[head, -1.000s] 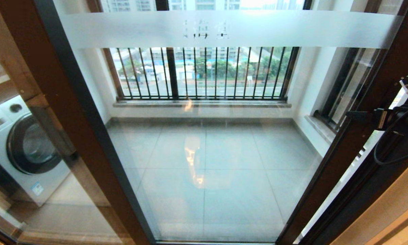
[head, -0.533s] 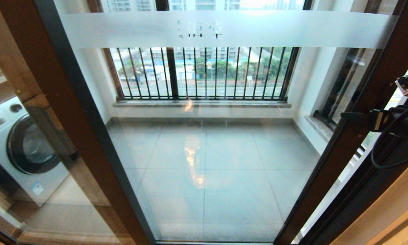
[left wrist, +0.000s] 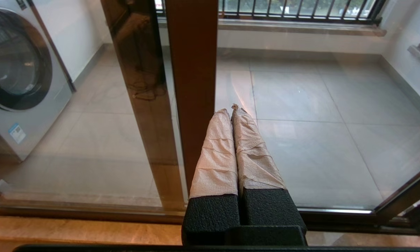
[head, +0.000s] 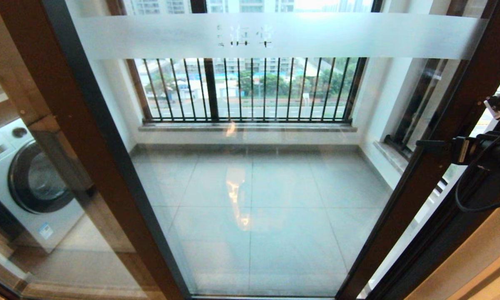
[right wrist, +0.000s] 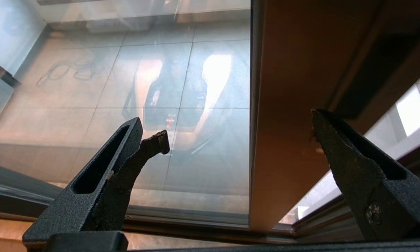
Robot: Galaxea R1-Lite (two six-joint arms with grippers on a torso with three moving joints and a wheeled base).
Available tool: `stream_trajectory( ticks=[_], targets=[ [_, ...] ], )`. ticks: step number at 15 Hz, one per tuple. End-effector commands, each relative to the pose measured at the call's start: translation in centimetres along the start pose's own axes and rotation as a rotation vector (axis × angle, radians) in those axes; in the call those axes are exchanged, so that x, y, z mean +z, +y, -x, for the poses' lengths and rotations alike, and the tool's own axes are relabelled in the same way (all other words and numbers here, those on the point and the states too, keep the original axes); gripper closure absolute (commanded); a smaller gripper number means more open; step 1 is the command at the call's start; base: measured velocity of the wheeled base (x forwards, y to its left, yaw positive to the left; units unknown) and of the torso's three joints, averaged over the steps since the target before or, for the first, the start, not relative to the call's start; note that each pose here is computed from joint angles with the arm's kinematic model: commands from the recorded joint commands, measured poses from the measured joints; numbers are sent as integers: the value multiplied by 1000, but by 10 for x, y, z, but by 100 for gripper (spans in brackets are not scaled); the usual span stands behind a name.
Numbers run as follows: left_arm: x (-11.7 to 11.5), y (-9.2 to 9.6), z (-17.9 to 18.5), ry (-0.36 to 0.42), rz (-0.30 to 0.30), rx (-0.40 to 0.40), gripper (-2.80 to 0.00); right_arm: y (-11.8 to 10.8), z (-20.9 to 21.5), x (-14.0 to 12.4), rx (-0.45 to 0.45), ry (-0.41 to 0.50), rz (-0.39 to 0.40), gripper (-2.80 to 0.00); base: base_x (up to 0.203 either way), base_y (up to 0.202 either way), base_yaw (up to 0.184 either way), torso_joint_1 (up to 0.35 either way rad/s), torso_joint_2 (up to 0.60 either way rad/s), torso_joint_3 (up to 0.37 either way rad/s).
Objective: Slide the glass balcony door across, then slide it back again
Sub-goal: Open the slid door
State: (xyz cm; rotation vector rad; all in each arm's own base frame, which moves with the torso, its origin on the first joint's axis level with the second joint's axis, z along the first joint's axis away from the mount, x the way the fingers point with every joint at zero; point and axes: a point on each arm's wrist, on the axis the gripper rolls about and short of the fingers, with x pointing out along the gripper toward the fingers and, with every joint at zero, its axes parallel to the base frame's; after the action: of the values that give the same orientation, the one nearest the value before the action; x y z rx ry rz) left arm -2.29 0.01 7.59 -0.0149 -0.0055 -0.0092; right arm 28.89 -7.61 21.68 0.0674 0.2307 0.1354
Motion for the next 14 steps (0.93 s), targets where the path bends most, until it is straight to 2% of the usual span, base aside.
stream_trajectory(
  ticks=[1,13,14],
  targets=[
    [0,0,0,1,0,0,0,4,11,4,-2,-21,10,-280,0,0,0,0,0,0],
    [0,0,0,1,0,0,0,-30,32,5,-131,-30,-13,-280,0,0,0,0,0,0],
    [0,0,0,1,0,0,0,-32,33,6,-133,-34,-14,0,0,0,0,0,0,0]
  ],
)
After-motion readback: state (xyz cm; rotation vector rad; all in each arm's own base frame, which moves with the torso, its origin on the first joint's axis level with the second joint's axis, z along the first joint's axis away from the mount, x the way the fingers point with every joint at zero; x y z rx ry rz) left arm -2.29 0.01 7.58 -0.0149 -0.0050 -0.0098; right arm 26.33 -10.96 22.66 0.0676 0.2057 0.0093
